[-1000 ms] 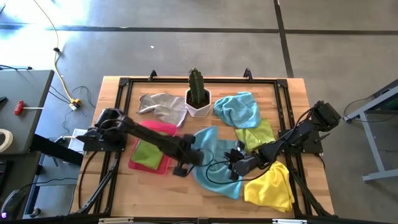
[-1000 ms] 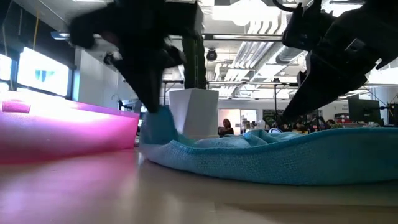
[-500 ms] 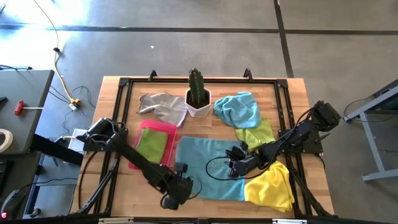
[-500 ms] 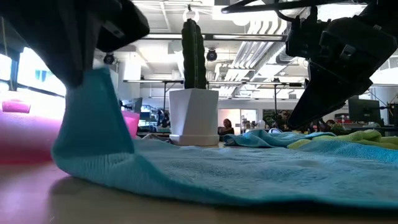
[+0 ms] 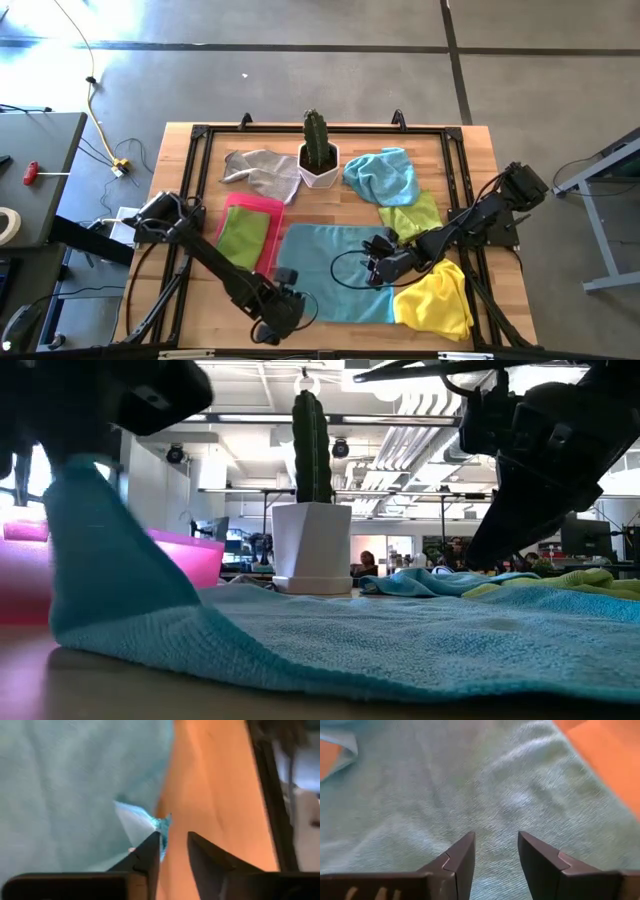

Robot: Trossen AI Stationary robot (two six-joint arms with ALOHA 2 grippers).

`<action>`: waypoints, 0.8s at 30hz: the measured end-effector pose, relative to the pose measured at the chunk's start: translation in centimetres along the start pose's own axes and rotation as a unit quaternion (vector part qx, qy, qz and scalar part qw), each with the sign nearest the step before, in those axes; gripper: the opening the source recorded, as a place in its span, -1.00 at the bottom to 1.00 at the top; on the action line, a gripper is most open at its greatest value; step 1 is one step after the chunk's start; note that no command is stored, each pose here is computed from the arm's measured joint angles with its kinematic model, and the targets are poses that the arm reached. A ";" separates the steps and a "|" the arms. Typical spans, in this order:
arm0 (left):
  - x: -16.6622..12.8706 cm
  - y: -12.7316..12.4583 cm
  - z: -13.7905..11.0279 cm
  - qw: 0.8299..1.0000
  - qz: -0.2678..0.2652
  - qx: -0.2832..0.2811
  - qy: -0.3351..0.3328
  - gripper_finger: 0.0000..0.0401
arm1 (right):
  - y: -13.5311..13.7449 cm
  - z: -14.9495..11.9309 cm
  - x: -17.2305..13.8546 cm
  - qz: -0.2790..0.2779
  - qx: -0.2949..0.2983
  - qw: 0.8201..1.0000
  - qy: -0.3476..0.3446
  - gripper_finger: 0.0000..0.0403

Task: Fold microfiber towels
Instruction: Fold the bottom blue towel

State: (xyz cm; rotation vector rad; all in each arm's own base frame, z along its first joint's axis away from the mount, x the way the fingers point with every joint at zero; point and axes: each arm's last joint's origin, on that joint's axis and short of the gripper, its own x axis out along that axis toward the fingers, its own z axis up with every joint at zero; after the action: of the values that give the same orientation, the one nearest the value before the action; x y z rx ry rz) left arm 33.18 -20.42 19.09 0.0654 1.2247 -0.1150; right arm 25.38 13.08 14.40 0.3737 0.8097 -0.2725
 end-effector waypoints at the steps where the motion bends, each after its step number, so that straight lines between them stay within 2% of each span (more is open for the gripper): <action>1: 0.0 -0.2 -0.2 1.000 -0.006 0.006 0.008 -0.47 | 0.0 0.0 0.0 0.006 0.008 1.000 0.007 -0.28; 5: -0.1 -0.7 -1.0 0.999 -0.007 0.029 0.035 -0.26 | 0.2 -0.2 0.0 0.033 0.018 0.999 0.039 -0.28; 11: -0.4 -2.2 -1.9 0.998 -0.028 0.030 0.052 -0.11 | 1.3 -1.4 -0.6 0.087 -0.089 0.990 0.071 -0.28; 17: -0.6 -2.9 -2.0 0.998 0.027 0.053 0.007 -0.10 | 4.2 -3.1 -2.4 0.166 -0.127 0.977 0.031 -0.28; 24: -0.6 -3.3 -0.8 0.997 0.032 0.037 -0.066 -0.09 | 6.2 -5.6 -4.7 0.162 -0.152 0.974 -0.043 -0.29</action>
State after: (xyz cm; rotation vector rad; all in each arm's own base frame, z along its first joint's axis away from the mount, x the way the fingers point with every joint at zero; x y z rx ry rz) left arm 31.86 -23.61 19.46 0.1579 1.0845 -0.1076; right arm 20.91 21.47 15.71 0.1983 0.6806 0.1401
